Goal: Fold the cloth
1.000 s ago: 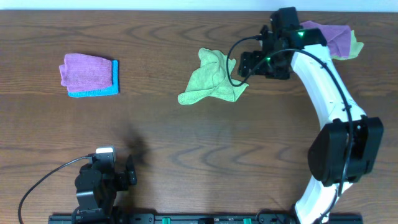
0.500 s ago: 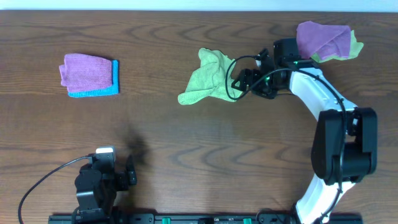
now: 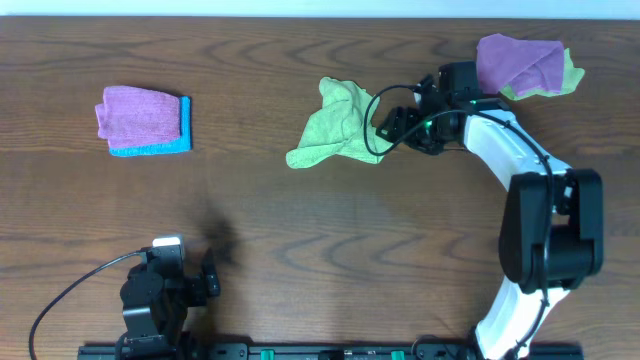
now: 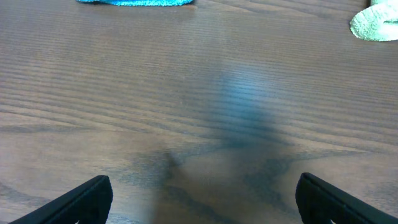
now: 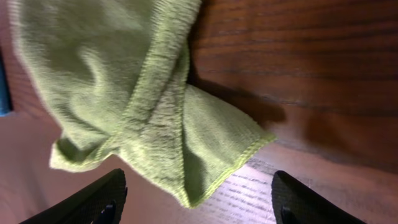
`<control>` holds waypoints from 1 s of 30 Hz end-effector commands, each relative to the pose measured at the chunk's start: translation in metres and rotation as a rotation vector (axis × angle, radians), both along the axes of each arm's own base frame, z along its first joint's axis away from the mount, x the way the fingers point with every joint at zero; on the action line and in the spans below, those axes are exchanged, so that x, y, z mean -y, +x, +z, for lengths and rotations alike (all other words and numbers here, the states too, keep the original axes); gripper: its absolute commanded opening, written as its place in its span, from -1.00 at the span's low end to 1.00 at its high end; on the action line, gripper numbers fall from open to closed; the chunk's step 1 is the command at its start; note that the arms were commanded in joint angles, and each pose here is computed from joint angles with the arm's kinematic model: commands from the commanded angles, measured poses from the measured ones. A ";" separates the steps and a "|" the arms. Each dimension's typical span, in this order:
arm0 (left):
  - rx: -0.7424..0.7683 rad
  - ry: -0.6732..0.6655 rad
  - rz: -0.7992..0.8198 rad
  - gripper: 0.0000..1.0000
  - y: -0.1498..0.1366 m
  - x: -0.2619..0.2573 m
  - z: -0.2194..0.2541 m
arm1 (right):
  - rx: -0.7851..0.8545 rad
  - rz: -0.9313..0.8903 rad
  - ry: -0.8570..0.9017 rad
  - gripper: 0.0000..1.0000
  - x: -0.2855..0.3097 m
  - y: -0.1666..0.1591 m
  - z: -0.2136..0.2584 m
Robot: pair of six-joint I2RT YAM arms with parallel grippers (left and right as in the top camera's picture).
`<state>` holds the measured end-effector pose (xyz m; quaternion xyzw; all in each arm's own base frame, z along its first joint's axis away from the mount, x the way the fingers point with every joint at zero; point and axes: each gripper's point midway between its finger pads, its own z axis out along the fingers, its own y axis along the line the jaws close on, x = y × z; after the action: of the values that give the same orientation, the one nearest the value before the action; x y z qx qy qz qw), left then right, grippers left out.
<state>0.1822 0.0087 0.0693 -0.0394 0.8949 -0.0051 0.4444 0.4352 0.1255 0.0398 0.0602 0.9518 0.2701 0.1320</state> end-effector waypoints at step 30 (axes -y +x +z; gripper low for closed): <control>-0.023 -0.009 0.000 0.91 -0.002 0.001 -0.009 | -0.092 -0.057 -0.008 0.01 -0.007 0.003 -0.063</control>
<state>0.1822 0.0087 0.0693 -0.0394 0.8949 -0.0051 0.4444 0.4532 0.1285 0.0093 0.0900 0.9470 0.2776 0.1344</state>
